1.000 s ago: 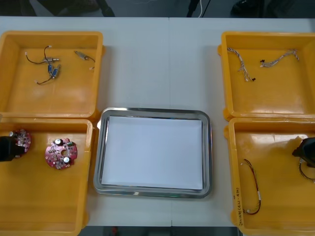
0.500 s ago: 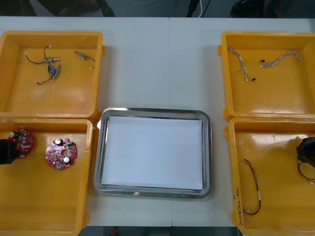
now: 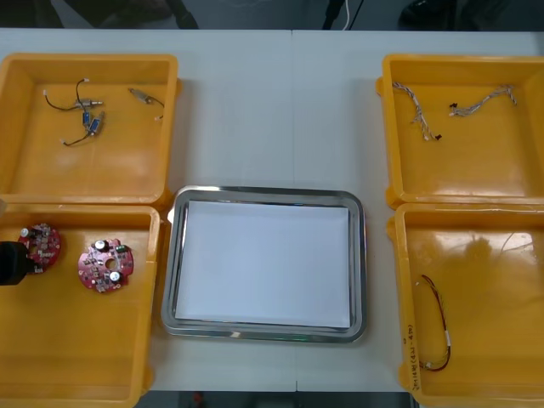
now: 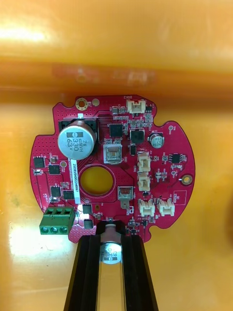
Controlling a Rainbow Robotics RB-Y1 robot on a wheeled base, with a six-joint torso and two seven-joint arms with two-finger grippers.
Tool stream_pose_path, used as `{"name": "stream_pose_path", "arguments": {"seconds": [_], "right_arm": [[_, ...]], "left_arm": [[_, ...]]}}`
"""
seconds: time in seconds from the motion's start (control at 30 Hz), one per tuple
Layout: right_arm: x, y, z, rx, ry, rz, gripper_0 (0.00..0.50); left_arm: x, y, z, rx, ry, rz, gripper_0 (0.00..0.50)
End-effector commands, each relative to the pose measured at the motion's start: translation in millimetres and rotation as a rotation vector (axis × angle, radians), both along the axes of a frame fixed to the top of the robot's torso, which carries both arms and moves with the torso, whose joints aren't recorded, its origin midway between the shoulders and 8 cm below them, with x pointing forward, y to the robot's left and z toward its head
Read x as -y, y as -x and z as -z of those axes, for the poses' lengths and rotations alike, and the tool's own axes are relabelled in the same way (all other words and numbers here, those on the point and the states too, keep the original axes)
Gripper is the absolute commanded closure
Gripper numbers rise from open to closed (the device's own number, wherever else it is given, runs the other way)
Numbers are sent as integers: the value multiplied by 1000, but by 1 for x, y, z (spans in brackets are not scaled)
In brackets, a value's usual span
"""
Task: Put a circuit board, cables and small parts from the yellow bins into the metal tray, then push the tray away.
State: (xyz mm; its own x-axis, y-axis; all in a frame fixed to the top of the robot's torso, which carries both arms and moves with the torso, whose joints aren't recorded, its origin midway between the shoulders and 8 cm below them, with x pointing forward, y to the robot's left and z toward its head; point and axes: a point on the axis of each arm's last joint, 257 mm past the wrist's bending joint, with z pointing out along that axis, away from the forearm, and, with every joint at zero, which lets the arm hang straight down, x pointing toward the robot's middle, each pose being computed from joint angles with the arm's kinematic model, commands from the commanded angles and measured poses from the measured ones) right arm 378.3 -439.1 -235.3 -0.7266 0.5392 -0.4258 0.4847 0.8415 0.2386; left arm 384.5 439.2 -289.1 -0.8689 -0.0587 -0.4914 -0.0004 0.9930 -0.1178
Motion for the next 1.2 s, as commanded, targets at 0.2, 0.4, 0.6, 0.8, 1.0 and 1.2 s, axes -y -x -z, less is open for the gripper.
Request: {"name": "stream_pose_path", "arguments": {"seconds": [0.2,0.4,0.6,0.8,1.0,1.2], "right_arm": [[19,21,-48,-9,145,-61,500],[12,32,-69,-39,199,-113,500],[-2,29,-102,-5,230,-210,500],[-16,32,-125,-4,253,-327,500],[-34,36,-146,19,306,-439,500],[-60,38,-148,15,380,-568,500]], "left_arm": [[-11,27,-10,-28,-86,85,499],[-3,37,-13,-25,-89,99,499],[6,53,-13,-32,-93,112,499],[15,64,-9,-38,-84,120,499],[21,69,-6,-30,-78,121,500],[17,63,-11,-18,-93,117,500]]}}
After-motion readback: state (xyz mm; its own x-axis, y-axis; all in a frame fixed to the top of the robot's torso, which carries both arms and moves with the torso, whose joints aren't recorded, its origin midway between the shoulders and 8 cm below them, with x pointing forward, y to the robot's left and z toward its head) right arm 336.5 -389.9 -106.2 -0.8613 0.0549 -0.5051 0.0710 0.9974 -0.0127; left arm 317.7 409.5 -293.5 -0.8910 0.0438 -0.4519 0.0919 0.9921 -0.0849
